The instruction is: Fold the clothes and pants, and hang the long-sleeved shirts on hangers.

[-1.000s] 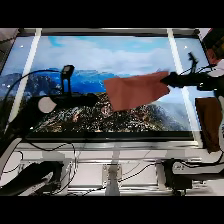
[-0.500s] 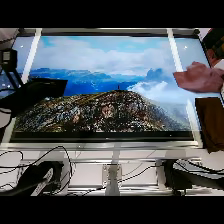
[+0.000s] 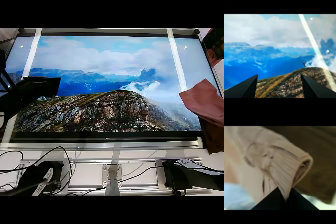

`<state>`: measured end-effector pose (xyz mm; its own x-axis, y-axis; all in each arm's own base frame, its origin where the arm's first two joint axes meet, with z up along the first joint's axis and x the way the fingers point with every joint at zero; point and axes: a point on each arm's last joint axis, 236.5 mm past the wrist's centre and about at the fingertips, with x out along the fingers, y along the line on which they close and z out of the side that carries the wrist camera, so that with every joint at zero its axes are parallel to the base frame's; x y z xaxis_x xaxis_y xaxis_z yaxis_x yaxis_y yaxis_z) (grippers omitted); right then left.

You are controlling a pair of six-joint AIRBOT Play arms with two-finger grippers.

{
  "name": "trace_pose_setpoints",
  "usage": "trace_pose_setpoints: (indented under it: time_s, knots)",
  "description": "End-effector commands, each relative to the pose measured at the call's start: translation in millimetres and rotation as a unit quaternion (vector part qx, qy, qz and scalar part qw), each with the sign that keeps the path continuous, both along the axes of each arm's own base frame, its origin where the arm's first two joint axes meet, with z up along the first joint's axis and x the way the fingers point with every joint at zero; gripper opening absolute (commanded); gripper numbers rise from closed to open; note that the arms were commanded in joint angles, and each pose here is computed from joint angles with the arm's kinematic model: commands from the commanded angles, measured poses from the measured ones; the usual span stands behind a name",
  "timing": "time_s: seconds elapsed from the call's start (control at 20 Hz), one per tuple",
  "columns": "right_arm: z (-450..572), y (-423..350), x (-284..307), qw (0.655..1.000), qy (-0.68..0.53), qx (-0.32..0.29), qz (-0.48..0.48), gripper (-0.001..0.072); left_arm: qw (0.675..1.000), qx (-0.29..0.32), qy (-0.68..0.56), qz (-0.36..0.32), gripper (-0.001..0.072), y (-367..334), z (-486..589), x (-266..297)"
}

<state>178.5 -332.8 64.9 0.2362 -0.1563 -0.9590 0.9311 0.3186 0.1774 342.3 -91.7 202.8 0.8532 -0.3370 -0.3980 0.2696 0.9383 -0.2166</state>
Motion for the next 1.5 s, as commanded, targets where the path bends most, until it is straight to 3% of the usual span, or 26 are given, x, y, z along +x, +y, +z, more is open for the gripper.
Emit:
trace_pose_setpoints:
  time_s: [0.0, 0.3, 0.35, 0.45, 0.5, 0.65, 0.7, 0.75, 0.85, 0.9, 1.05, 1.25, 1.45]
  knots:
    - [5.6, -22.8, -78.3, 0.993, 0.081, -0.031, -0.081, 0.0017, 1.000, 0.001, -0.002, 0.001, 0.0582, 0.8, 1.2, 0.0]
    - [-0.2, -24.8, -157.8, 0.978, 0.088, 0.001, -0.187, 0.0018, 1.000, 0.001, -0.002, 0.001, 0.0581, 0.8, 1.1, 0.1]
    - [-3.5, -23.5, -160.0, 0.977, 0.079, 0.008, -0.196, 0.0082, 1.000, 0.001, -0.002, 0.001, 0.0582, 0.8, 1.1, 0.1]
    - [-10.1, -21.3, -157.6, 0.977, 0.066, 0.017, -0.200, 0.0562, 1.000, 0.001, -0.002, 0.001, 0.0582, 0.8, 1.0, 0.2]
    - [-12.3, -20.9, -152.7, 0.978, 0.057, 0.020, -0.198, 0.0707, 1.000, 0.001, -0.001, 0.001, 0.0582, 0.8, 0.7, 0.1]
    - [-4.5, -37.3, -110.4, 0.984, -0.020, -0.006, -0.178, 0.0687, 0.999, 0.030, -0.004, 0.008, 0.0582, 9.4, -2.6, 1.9]
    - [1.5, -41.9, -86.6, 0.986, -0.056, -0.017, -0.153, 0.0601, 0.999, 0.051, -0.009, 0.014, 0.0555, 15.9, -3.5, 3.6]
    - [10.9, -45.1, -56.0, 0.987, -0.101, -0.029, -0.122, 0.0477, 0.998, 0.067, -0.011, 0.021, 0.0423, 21.5, -4.4, 5.1]
    - [36.0, -40.5, 11.8, 0.978, -0.195, -0.044, -0.058, 0.0333, 0.995, 0.097, -0.011, 0.038, 0.0208, 34.6, -9.5, 10.9]
    - [52.3, -30.6, 49.7, 0.971, -0.235, -0.054, -0.009, 0.0213, 0.993, 0.107, -0.012, 0.051, 0.0155, 41.8, -10.9, 16.2]
    - [103.9, 27.7, 151.9, 0.939, -0.290, -0.093, 0.159, 0.0018, 0.990, 0.106, 0.000, 0.091, 0.0054, 58.8, -13.4, 37.9]
    - [173.9, 171.4, 248.6, 0.856, -0.333, -0.118, 0.378, 0.0018, 0.978, 0.124, 0.140, 0.095, 0.0055, 74.2, -63.4, 47.8]
    - [165.3, 320.1, 241.3, 0.769, -0.250, -0.089, 0.582, 0.0018, 0.971, 0.126, 0.184, 0.089, 0.0055, 73.5, -86.2, 50.1]
